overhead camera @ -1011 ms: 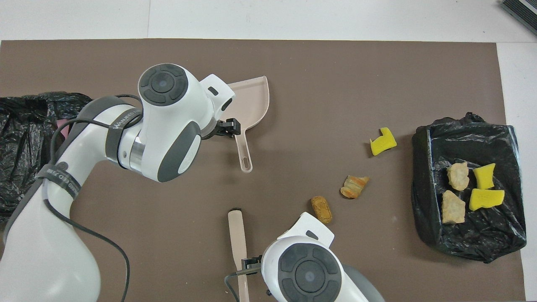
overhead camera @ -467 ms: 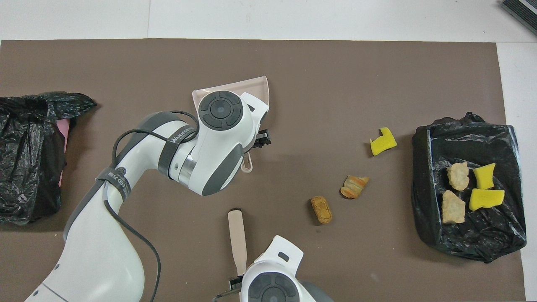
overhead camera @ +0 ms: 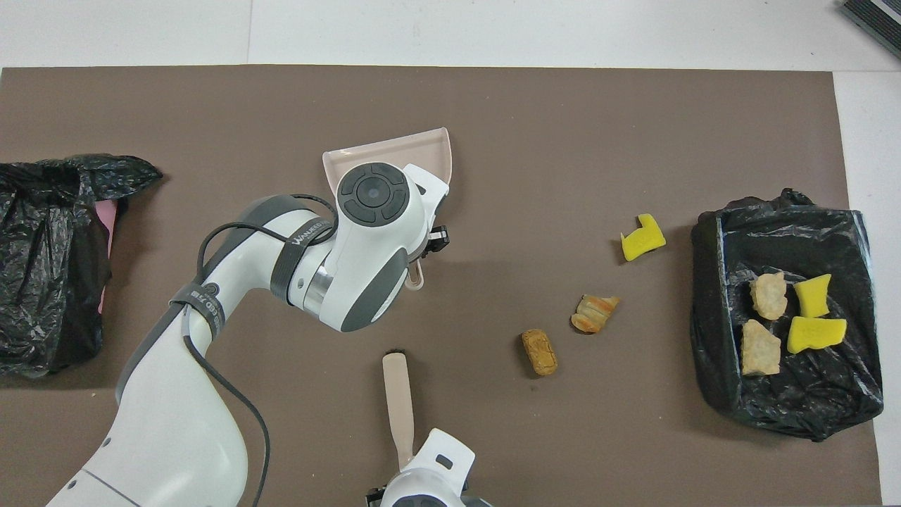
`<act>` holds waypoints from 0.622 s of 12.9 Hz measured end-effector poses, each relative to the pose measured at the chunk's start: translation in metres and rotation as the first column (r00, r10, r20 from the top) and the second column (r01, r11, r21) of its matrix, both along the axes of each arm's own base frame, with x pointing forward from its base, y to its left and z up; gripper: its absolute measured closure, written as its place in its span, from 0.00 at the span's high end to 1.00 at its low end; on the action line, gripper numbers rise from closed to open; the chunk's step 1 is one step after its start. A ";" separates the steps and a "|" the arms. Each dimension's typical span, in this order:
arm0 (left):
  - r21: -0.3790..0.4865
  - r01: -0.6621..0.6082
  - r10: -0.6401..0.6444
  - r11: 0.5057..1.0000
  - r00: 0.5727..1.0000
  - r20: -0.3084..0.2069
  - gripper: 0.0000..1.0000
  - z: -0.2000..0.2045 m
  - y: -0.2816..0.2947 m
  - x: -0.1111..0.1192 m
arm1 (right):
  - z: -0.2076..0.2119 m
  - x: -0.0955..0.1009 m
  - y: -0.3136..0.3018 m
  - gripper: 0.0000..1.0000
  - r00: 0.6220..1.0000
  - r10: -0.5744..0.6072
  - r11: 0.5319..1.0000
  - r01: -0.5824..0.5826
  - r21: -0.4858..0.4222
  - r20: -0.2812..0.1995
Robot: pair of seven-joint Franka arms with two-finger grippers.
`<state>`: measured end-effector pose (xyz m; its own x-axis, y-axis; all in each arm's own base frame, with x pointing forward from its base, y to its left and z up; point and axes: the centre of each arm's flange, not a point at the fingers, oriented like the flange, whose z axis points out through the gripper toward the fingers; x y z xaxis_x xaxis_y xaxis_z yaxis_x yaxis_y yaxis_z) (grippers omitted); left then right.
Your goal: Sweep and dump trash in bin
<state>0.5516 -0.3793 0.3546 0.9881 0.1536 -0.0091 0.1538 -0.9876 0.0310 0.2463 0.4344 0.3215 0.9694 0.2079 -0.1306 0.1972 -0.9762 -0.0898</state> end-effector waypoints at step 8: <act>0.044 0.215 -0.218 0.976 0.971 0.099 0.31 0.039 0.092 0.063 | 0.008 0.003 0.002 0.64 1.000 -0.009 1.000 0.008 0.014 0.011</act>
